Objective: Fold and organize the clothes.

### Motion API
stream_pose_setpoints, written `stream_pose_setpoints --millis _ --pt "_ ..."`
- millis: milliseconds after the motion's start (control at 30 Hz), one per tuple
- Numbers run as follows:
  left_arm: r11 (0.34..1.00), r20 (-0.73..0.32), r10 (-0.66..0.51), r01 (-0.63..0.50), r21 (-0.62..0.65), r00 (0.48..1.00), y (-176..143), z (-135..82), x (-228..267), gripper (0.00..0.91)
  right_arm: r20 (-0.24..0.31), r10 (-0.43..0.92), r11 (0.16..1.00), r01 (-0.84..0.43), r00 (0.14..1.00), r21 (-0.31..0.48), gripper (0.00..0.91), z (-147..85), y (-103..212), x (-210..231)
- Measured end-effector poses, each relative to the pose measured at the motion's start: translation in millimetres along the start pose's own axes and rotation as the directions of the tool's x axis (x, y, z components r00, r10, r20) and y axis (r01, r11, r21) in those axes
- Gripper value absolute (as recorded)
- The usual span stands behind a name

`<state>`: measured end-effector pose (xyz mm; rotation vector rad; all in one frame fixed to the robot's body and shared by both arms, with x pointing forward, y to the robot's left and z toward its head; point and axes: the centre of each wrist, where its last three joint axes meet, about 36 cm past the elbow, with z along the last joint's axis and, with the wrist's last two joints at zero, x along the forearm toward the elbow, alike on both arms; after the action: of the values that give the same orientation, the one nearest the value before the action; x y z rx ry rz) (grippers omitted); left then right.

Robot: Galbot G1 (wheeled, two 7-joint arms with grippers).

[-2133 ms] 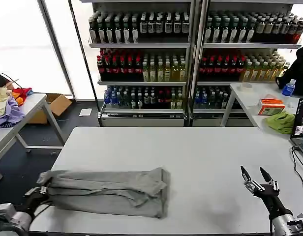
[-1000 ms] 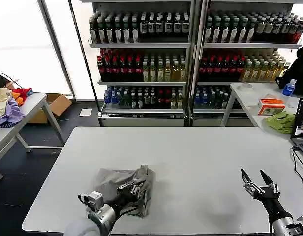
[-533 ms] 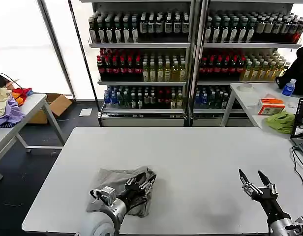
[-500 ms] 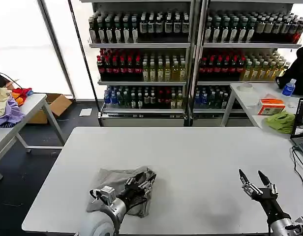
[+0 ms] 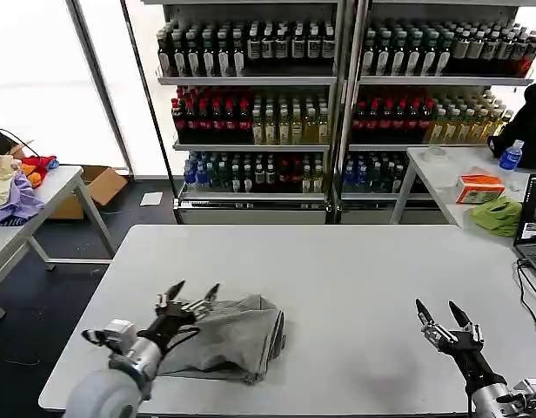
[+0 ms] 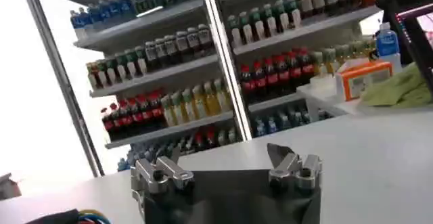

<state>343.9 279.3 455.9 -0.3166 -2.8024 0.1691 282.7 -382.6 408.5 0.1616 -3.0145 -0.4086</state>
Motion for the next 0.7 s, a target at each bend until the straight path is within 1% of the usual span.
stream_pose_setpoints --millis 133,267,367,700 --pt "0.997 -0.035 -0.072 0.071 -0.031 0.997 17.6 15.3 12.9 0.907 -0.004 -0.002 1.000 0.002 1.000 0.002 0.907 0.3 -0.3 -0.7" --pt "0.994 -0.069 -0.108 0.105 -0.037 0.992 23.5 27.7 21.7 0.907 -0.006 -0.001 1.000 0.001 1.000 0.004 0.907 0.2 -1.5 -1.3" --pt "0.993 -0.097 -0.115 0.112 -0.028 0.989 21.8 35.9 26.8 0.907 -0.010 0.003 1.000 -0.003 1.000 0.006 0.907 1.6 -3.3 -1.5" --pt "0.997 -0.131 -0.068 0.070 0.013 0.989 3.1 44.8 30.2 0.907 -0.012 0.003 1.000 -0.003 1.000 0.000 0.907 4.0 -2.7 -2.0"
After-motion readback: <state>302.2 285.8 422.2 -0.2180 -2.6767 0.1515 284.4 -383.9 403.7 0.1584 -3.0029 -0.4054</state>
